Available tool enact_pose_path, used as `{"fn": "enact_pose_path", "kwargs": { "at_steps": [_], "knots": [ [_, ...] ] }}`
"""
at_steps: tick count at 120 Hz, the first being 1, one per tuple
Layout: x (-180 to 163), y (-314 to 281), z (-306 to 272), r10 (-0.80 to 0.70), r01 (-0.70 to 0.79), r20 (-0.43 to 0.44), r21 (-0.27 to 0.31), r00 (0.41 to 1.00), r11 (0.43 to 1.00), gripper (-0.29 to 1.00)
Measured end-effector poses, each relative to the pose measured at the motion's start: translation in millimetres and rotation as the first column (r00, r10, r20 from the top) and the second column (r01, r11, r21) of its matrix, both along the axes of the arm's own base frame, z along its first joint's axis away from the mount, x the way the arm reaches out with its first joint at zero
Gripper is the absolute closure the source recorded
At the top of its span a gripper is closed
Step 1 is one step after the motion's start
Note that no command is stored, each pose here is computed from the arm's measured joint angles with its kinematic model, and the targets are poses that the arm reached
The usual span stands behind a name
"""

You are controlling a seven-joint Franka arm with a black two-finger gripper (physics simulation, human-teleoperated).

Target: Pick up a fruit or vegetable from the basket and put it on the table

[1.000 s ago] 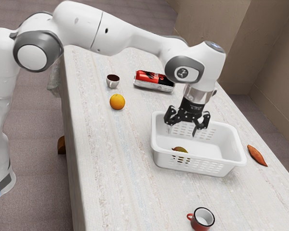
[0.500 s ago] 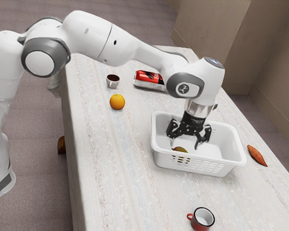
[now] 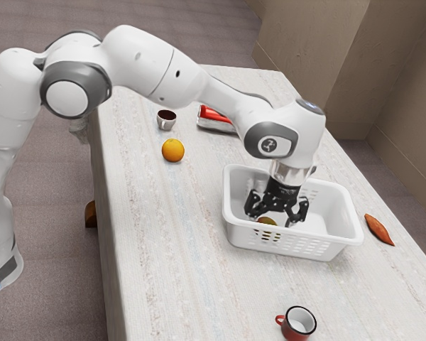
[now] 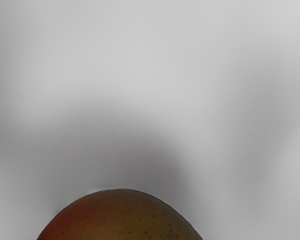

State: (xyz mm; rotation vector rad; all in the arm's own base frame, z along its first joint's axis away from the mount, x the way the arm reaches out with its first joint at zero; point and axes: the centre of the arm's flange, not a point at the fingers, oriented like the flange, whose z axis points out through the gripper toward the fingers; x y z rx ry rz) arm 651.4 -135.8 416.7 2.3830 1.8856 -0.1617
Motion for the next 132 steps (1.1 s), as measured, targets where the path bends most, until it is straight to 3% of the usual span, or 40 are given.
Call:
{"fn": "enact_pose_path", "kwargs": {
  "at_steps": [16, 53, 98, 117, 132],
  "knots": [
    [1, 0, -1, 0.003, -0.003, 0.003, -0.009, 1.000, 1.000, 0.17],
    [3, -1, -15, 0.007, -0.008, -0.015, -0.020, 1.000, 1.000, 0.32],
    [0, 1, 10, 0.026, -0.026, 0.017, -0.020, 1.000, 0.999, 0.41],
    [-6, 12, 62, 0.033, -0.034, 0.102, 0.009, 0.994, 0.999, 0.41],
    [-13, -32, 147, -0.064, 0.046, 0.272, 0.072, 0.960, 0.996, 0.42]
  ]
}}
